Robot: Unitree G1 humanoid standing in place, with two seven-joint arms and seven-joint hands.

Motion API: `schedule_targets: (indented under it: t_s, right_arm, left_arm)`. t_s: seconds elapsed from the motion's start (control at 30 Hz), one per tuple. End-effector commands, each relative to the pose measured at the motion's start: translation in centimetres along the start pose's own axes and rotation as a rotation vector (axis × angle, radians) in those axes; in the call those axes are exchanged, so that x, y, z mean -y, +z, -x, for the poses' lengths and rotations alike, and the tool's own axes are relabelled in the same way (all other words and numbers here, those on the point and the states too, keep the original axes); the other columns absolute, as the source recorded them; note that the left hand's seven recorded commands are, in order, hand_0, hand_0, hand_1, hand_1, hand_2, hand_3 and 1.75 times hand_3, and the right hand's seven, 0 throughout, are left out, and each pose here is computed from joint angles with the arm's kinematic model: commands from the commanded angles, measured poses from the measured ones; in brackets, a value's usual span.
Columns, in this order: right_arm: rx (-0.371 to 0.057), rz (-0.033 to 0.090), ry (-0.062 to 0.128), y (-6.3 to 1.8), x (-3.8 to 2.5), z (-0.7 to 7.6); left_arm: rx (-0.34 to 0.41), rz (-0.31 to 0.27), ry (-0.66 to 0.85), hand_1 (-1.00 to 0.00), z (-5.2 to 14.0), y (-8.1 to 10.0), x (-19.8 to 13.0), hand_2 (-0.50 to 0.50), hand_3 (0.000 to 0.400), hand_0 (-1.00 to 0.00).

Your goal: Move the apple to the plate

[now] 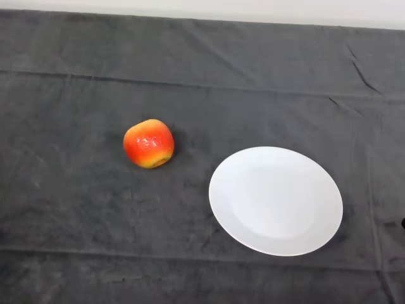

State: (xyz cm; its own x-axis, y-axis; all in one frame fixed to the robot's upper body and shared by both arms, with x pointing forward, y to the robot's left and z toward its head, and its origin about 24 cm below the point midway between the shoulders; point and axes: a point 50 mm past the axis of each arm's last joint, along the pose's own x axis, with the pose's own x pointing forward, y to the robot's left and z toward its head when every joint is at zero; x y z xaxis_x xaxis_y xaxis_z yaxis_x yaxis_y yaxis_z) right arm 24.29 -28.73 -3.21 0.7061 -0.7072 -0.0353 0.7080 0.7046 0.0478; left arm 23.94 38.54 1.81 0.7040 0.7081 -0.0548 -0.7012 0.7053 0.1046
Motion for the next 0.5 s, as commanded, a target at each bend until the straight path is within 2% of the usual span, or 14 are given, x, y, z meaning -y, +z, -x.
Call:
schedule_targets:
  t_s: [0.03,0.5]
  right_arm:
    - [-0.271,0.070,-0.023,-5.13,1.73,4.68]
    - [-0.271,0.070,-0.023,-5.13,1.73,4.69]
  left_arm:
    - [-0.065,-0.033,-0.005,0.00,0.88,-1.64,-0.73,0.00,0.000,0.00]
    - [-0.039,-0.065,-0.035,0.00,0.87,-1.38,-0.71,0.00,0.000,0.00]
